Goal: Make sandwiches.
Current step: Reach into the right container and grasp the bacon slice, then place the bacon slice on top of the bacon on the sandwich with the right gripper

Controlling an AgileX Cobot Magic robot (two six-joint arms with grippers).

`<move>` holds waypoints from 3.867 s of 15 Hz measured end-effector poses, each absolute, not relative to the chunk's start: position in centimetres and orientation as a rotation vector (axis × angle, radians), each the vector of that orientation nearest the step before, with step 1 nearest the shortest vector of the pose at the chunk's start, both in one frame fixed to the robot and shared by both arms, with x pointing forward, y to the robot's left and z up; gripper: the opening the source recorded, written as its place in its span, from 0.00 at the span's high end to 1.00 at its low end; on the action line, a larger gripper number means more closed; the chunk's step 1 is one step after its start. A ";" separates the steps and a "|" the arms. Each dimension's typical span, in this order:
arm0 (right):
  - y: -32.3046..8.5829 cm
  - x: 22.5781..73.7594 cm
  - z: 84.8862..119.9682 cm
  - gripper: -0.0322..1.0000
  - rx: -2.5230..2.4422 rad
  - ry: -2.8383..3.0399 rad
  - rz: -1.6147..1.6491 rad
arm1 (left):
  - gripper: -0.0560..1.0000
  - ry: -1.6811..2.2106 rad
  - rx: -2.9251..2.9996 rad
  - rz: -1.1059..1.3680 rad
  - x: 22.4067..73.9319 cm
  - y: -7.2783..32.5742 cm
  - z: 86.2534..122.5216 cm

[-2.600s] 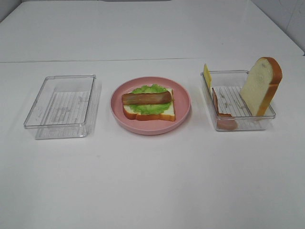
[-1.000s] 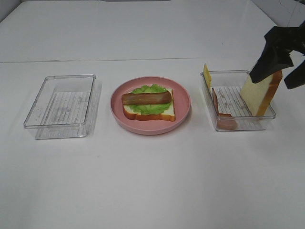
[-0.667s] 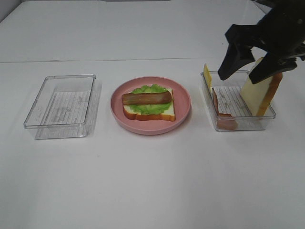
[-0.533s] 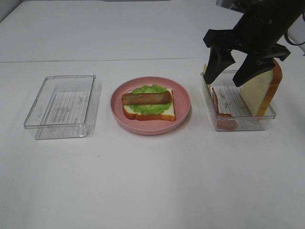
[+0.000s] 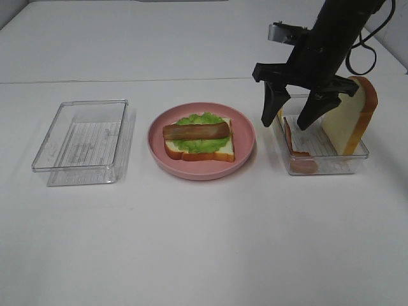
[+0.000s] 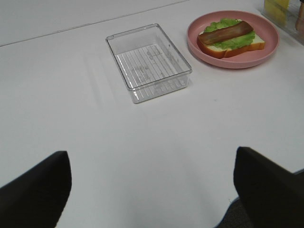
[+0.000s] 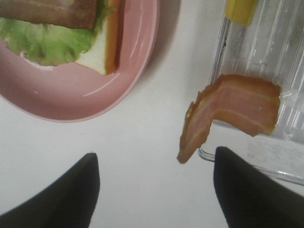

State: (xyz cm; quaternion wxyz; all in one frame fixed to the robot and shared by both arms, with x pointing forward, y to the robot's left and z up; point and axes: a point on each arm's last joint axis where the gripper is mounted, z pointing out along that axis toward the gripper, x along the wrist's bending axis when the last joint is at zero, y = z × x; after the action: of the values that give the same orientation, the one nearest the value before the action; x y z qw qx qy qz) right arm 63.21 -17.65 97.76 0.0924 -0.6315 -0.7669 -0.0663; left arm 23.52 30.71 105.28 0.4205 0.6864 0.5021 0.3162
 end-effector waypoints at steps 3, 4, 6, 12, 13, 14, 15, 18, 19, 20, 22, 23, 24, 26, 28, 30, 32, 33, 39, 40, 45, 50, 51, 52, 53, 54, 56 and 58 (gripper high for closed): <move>-17.5 63.8 95.5 0.49 -1.890 -2.253 -0.157 | 0.12 1.258 1.720 0.792 23.5 30.7 105.3; -17.6 63.9 95.4 0.60 -1.916 -2.241 -0.154 | 0.12 1.258 1.720 0.792 23.5 30.7 105.3; -17.7 64.0 95.4 0.79 -1.950 -2.235 -0.146 | 0.12 1.258 1.720 0.792 23.5 30.7 105.3; -18.0 63.4 97.3 0.97 -1.954 -2.257 -0.147 | 0.12 1.258 1.720 0.792 23.5 30.7 105.3; -18.1 63.1 98.7 0.97 -1.959 -2.270 -0.183 | 0.12 1.258 1.720 0.792 23.5 30.7 105.3; -18.2 62.7 100.2 0.97 -1.964 -2.282 -0.225 | 0.12 1.258 1.720 0.792 23.5 30.7 105.3; -18.2 62.3 101.8 0.97 -1.969 -2.289 -0.286 | 0.12 1.258 1.720 0.792 23.5 30.7 105.3; -17.3 60.8 105.6 0.97 -1.884 -2.247 -0.516 | 0.12 1.258 1.720 0.792 23.5 30.7 105.3; -16.8 60.5 106.6 0.97 -1.824 -2.226 -0.597 | 0.12 1.258 1.720 0.792 23.5 30.7 105.3; -15.6 60.3 107.3 0.97 -1.701 -2.145 -0.741 | 0.12 1.258 1.720 0.792 23.5 30.7 105.3; -14.6 60.7 107.8 0.97 -1.629 -2.071 -0.897 | 0.12 1.257 1.721 0.793 23.5 30.7 105.3; -14.1 61.1 107.9 0.97 -1.610 -2.017 -0.973 | 0.12 1.257 1.721 0.793 23.5 30.7 105.3; -13.9 61.3 107.8 0.97 -1.605 -1.985 -1.000 | 0.12 1.257 1.721 0.793 23.5 30.7 105.3; -13.2 62.6 106.7 0.97 -1.598 -1.881 -1.091 | 0.12 1.257 1.721 0.793 23.5 30.7 105.3; -12.3 63.4 105.6 0.97 -1.593 -1.832 -1.120 | 0.12 1.257 1.721 0.793 23.5 30.7 105.3; -9.5 64.4 102.2 0.97 -1.604 -1.778 -1.136 | 0.12 1.257 1.721 0.793 23.5 30.7 105.3; -8.3 64.8 100.5 0.97 -1.614 -1.753 -1.140 | 0.12 1.257 1.721 0.793 23.5 30.7 105.3; -7.5 65.1 99.3 0.97 -1.625 -1.724 -1.151 | 0.12 1.257 1.721 0.793 23.5 30.7 105.3; -6.9 66.6 95.2 0.97 -1.712 -1.679 -1.175 | 0.12 1.257 1.721 0.793 23.5 30.7 105.3; -7.4 66.6 95.0 0.97 -1.738 -1.697 -1.133 | 0.12 1.257 1.721 0.793 23.5 30.7 105.3; -9.3 66.0 93.3 0.97 -1.850 -1.843 -0.859 | 0.12 1.257 1.720 0.794 23.5 30.7 105.3; -10.7 65.3 92.2 0.97 -1.928 -1.967 -0.619 | 0.12 1.257 1.720 0.794 23.5 30.7 105.3; -10.9 65.3 92.1 0.97 -1.941 -1.983 -0.589 | 0.12 1.257 1.720 0.794 23.5 30.7 105.3; -11.0 65.3 92.0 0.97 -1.957 -1.992 -0.570 | 0.12 1.257 1.720 0.794 23.5 30.7 105.3; -11.1 65.3 91.9 0.97 -1.961 -1.999 -0.560 | 0.12 1.257 1.720 0.794 23.5 30.7 105.3; -11.1 65.2 91.9 0.96 -1.966 -1.994 -0.553 | 0.12 1.257 1.720 0.794 23.5 30.7 105.3; -11.1 65.1 91.9 0.79 -1.964 -1.987 -0.534 | 0.12 1.257 1.720 0.794 23.5 30.7 105.3; -11.1 65.1 91.9 0.59 -1.961 -1.988 -0.527 | 0.12 1.257 1.720 0.794 23.5 30.7 105.3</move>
State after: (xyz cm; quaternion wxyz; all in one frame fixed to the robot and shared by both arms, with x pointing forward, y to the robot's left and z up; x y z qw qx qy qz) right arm 65.05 -11.14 91.89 0.1495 -0.6824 -0.6916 -0.1834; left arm 23.52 30.71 105.28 0.4207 0.6864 0.5016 0.3167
